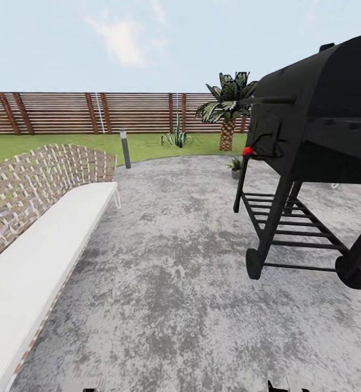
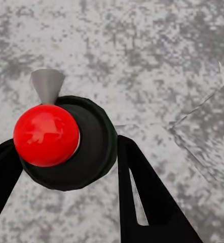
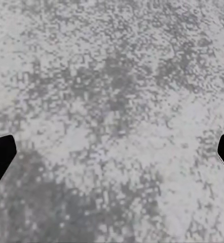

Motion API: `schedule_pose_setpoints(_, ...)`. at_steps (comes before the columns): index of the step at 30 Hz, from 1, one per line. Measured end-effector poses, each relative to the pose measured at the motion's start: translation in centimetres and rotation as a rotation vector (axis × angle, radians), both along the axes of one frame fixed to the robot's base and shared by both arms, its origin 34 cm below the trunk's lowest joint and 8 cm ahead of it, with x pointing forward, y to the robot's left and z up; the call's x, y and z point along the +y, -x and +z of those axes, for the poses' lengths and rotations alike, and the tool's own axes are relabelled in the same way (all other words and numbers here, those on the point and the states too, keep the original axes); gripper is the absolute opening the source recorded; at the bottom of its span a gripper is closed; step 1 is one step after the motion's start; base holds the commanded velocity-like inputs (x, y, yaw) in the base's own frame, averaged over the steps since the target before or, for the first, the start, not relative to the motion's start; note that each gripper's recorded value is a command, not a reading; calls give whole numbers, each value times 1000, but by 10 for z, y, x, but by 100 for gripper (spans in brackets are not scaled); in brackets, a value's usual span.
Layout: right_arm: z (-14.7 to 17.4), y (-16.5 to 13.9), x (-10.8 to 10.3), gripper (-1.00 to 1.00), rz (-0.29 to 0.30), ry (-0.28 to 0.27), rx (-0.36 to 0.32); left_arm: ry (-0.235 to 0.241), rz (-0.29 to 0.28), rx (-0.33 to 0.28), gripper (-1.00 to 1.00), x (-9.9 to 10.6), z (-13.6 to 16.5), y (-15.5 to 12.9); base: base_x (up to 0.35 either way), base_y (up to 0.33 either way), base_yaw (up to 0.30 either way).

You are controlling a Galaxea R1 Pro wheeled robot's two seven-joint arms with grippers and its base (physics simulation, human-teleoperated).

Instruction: Pick up the pesticide atomizer in the garden and spray insectifuge to fully cover both potted plants in the garden.

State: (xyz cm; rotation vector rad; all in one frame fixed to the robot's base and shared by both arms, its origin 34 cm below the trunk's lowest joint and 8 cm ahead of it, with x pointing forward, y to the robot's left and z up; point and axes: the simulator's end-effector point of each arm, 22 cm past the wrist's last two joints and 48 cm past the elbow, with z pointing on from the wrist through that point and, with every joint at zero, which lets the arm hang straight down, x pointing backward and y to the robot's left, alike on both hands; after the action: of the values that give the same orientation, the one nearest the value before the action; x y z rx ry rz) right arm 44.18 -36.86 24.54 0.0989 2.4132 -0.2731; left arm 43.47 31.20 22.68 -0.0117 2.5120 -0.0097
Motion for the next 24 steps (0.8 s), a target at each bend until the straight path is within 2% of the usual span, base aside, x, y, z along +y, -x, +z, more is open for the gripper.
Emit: schedule_pose_setpoints(24,0,0,0,100,0,0,0,0,0,0,-100,0,0,0,339,0,0)
